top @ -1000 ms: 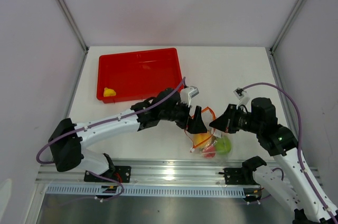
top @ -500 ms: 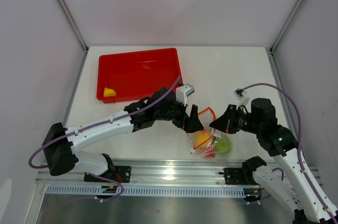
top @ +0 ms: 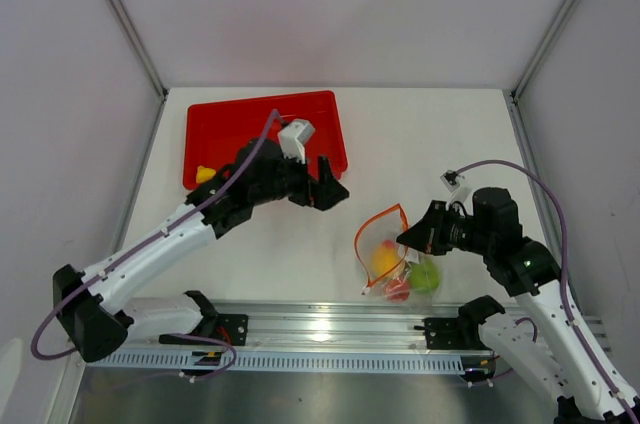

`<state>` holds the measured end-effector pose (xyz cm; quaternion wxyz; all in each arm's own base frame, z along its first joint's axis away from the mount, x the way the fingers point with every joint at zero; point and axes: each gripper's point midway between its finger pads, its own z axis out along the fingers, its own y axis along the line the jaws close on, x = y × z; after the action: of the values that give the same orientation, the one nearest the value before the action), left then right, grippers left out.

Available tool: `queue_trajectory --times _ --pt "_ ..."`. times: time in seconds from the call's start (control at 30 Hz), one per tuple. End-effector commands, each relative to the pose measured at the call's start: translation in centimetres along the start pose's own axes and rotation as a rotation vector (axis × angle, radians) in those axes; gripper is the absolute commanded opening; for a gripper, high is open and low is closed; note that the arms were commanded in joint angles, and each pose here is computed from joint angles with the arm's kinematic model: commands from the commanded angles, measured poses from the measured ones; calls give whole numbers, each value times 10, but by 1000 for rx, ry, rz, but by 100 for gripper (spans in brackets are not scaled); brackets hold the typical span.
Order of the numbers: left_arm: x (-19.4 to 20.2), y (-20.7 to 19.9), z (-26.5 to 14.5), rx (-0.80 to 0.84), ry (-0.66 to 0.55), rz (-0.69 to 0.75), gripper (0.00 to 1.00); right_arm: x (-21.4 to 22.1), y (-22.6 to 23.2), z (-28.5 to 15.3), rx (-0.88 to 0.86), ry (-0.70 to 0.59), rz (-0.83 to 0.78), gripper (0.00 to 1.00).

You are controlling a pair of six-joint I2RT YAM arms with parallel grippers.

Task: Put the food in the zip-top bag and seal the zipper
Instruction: Pick up the fake fruit from the bin.

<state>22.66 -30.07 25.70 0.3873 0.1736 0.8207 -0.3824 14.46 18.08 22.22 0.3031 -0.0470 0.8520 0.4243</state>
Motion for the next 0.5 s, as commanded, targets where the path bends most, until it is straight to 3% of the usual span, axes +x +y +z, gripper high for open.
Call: queue_trajectory --times 0.0,0.27,0.3,0.37,0.4,0.47 --pt "-20 41 -17 -139 -70 -100 100 -4 0 1 1 -18 -12 0" --pt "-51 178 -54 -737 -183 -432 99 -6 -5 10 3 1 -8 0" --pt "-75 180 -62 -773 -243 -468 99 -8 -4 10 2 -1 -13 0" --pt "-56 210 -63 -940 -159 -499 99 -8 -5 11 5 4 -14 0" --pt "-79 212 -70 -965 -219 -542 100 -9 -5 11 5 5 -14 0" --pt "-65 231 -78 -1095 -153 -580 100 -8 -8 12 12 12 -12 0"
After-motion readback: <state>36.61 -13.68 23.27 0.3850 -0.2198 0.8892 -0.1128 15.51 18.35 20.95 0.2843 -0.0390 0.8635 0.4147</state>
